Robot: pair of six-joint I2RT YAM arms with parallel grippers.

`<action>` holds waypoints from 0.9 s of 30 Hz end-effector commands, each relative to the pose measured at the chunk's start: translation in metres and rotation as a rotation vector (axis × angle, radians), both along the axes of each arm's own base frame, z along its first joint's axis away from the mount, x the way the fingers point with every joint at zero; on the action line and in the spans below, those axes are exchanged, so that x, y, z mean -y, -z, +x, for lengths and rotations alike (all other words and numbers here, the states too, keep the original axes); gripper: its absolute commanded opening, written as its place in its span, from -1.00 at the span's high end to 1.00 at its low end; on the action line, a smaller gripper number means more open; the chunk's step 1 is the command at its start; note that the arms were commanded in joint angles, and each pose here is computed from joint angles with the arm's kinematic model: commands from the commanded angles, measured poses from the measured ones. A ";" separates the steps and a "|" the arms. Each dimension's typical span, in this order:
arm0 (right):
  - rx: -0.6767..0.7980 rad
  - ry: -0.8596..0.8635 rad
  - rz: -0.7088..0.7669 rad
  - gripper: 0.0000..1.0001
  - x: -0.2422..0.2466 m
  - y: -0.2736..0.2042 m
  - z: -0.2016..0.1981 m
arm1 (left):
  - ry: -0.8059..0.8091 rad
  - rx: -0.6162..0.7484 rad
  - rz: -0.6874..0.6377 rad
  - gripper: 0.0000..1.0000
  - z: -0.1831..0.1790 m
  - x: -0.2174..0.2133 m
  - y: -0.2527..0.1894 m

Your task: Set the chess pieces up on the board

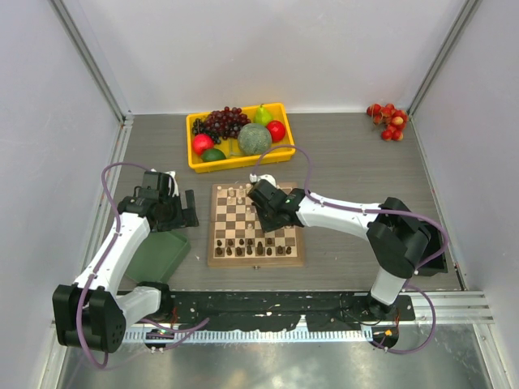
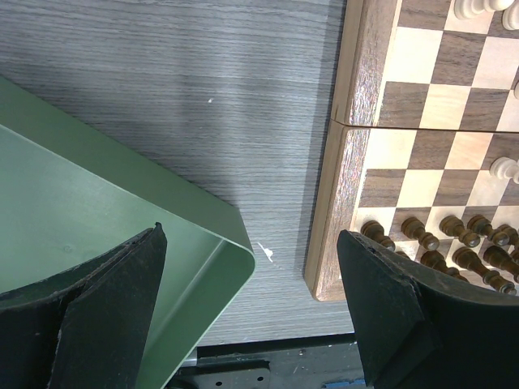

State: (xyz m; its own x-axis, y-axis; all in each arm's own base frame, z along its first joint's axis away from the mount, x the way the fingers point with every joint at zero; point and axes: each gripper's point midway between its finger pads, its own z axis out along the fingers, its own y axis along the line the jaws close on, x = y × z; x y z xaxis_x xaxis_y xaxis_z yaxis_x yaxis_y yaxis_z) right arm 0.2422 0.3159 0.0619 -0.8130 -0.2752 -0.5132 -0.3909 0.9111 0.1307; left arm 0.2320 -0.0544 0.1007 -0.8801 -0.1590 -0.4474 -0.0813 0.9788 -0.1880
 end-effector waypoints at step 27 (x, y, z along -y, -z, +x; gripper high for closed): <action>0.029 0.053 0.079 0.76 0.040 -0.016 -0.030 | 0.015 0.050 -0.026 -0.86 0.008 0.004 -0.011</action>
State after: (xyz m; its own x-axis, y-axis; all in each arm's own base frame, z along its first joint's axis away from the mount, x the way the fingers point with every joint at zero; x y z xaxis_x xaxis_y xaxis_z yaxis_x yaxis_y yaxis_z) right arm 0.2069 0.2634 0.0730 -0.8166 -0.2166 -0.5350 -0.3455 0.9259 0.1525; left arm 0.2318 -0.0570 0.1011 -0.8815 -0.1585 -0.4448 -0.0744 0.9768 -0.2007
